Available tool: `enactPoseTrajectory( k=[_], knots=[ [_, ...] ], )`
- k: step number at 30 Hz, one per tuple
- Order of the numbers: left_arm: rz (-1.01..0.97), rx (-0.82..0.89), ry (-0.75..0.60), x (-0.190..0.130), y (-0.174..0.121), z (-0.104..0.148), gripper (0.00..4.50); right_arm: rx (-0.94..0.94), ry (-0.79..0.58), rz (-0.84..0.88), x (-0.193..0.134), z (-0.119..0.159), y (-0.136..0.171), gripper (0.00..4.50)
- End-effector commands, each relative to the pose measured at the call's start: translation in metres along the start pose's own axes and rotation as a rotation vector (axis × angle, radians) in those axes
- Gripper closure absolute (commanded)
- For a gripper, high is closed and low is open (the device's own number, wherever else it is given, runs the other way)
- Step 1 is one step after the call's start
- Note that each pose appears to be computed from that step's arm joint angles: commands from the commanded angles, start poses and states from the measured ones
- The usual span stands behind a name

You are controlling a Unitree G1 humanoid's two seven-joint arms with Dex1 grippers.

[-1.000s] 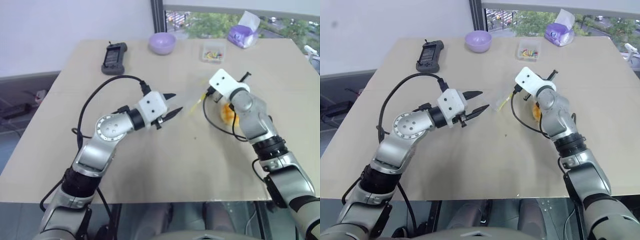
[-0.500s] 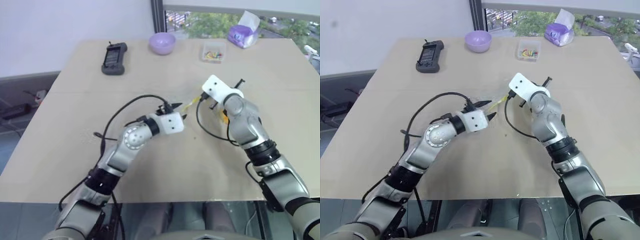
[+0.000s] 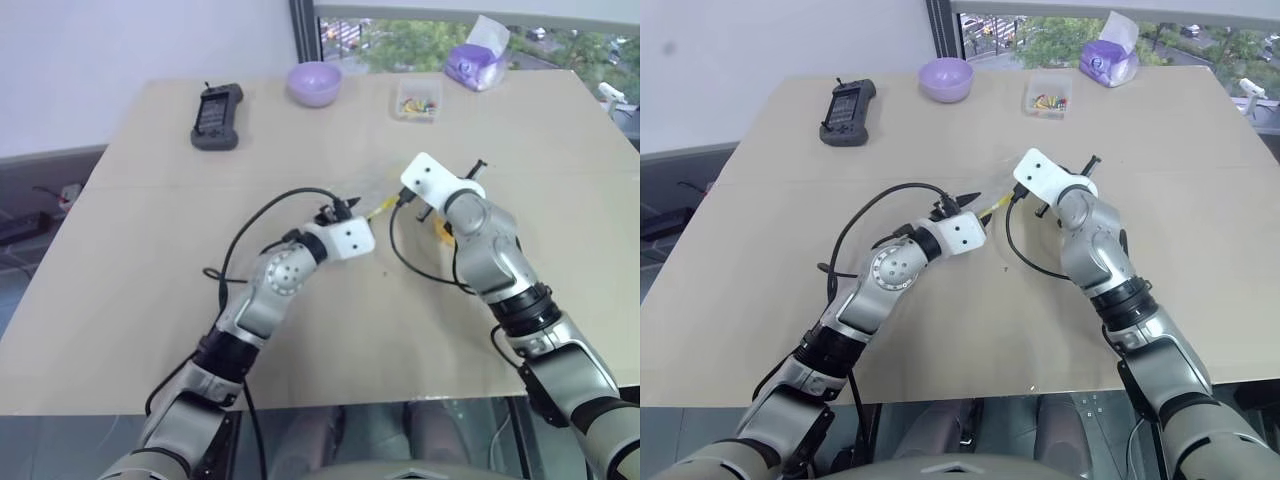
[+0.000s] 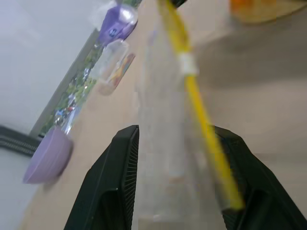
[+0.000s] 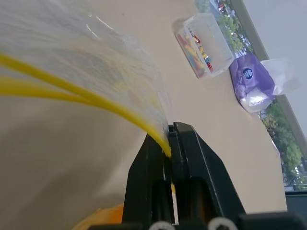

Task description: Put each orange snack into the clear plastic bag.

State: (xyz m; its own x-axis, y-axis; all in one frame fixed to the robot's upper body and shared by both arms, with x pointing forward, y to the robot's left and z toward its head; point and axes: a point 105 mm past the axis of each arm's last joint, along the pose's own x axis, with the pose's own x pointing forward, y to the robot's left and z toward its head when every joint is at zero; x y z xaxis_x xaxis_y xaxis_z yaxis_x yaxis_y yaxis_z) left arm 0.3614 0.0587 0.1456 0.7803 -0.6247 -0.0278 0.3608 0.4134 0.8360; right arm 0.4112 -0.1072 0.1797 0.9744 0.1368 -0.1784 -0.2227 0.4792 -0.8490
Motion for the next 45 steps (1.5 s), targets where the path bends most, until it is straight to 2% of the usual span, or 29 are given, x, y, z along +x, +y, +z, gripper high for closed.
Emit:
enactPoseTrajectory(
  k=[1, 7, 13, 19, 29, 45],
  knots=[
    [0.044, -0.007, -0.031, -0.005, 0.012, 0.01, 2.27, -0.005, -0.037, -0.041, -0.004, 0.009, -0.009, 4.5],
    [0.04, -0.03, -0.087, -0.01, 0.013, 0.026, 2.27, 0.001, -0.032, -0.04, -0.004, 0.008, -0.008, 4.5],
    [0.033, -0.053, -0.098, -0.013, 0.011, 0.032, 2.27, 0.004, -0.029, -0.038, -0.003, 0.007, -0.007, 4.5],
    [0.042, -0.067, -0.046, -0.018, 0.01, 0.028, 2.27, 0.005, -0.027, -0.04, -0.003, 0.006, -0.007, 4.5],
    [0.047, -0.102, -0.021, -0.024, 0.006, 0.043, 2.27, 0.004, -0.028, -0.04, -0.003, 0.005, -0.003, 4.5],
    [0.001, -0.142, 0.06, -0.025, -0.001, 0.037, 2.27, 0.011, -0.034, -0.044, -0.003, 0.007, -0.002, 4.5]
  ],
)
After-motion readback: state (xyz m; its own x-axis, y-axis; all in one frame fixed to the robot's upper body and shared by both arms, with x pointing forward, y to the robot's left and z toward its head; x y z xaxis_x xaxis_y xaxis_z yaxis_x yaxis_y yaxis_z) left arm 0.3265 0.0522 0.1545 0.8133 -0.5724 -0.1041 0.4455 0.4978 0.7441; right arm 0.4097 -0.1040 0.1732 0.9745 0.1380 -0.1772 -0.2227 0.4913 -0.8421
